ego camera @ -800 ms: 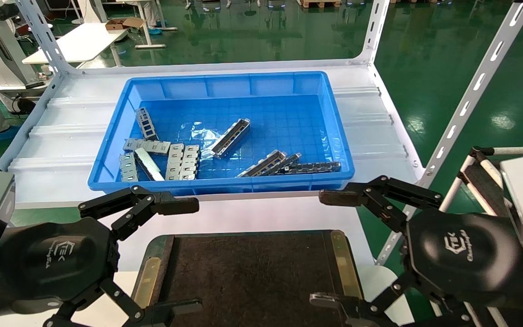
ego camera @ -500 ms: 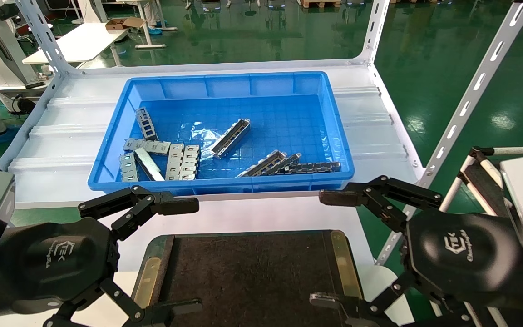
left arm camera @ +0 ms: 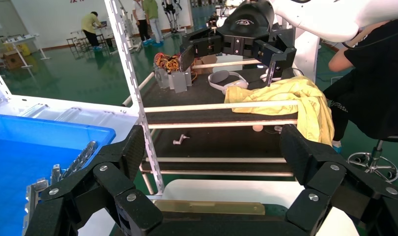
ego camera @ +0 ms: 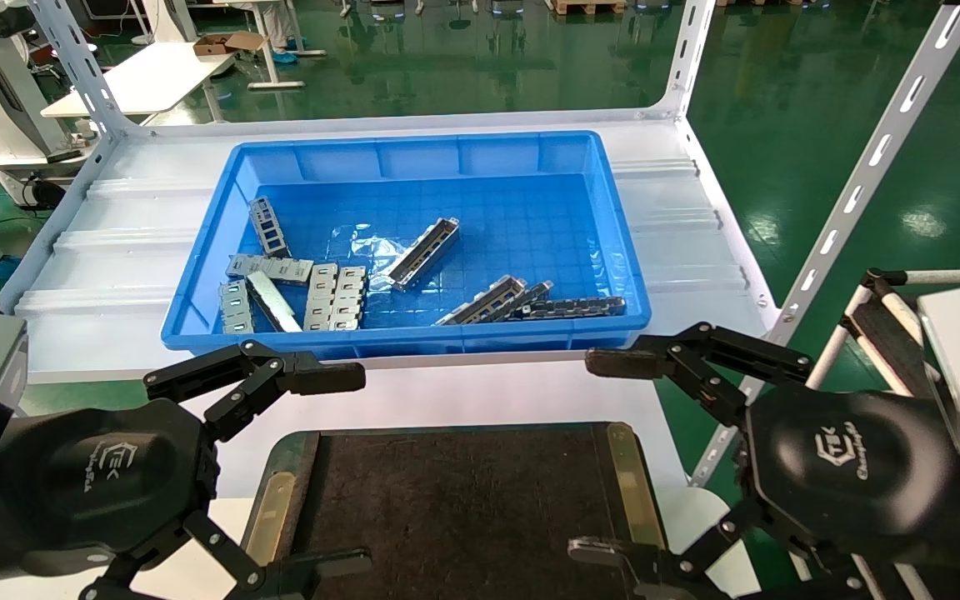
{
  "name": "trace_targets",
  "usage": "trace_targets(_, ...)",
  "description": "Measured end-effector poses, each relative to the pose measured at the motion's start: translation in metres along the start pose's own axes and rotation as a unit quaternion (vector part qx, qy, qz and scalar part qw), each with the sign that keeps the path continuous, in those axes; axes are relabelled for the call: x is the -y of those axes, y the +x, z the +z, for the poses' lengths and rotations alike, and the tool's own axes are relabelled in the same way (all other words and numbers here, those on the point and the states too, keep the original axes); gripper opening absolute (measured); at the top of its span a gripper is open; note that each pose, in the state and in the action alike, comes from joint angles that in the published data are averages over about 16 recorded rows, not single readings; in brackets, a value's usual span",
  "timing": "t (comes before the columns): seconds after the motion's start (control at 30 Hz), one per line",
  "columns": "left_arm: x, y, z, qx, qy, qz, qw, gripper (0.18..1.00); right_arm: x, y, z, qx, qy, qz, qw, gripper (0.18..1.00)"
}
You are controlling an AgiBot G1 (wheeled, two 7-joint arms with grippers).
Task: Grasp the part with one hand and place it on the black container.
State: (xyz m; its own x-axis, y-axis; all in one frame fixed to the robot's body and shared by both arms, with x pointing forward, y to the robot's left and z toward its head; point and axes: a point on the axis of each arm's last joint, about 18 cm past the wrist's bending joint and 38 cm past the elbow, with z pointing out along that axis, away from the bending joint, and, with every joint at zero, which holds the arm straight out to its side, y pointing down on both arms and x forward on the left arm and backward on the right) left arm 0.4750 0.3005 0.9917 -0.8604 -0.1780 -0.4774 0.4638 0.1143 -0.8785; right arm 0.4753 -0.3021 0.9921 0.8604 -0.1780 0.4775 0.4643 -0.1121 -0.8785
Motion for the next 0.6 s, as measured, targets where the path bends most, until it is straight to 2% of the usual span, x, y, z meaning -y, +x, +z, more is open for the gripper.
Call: trace_targets(0.6, 0.0004, -0.0027, -0.0001, 0.005, 0.0, 0.001, 1.0, 1.001, 0.0, 0.0001, 0.0, 0.0, 0.0, 0.0, 1.0, 1.001)
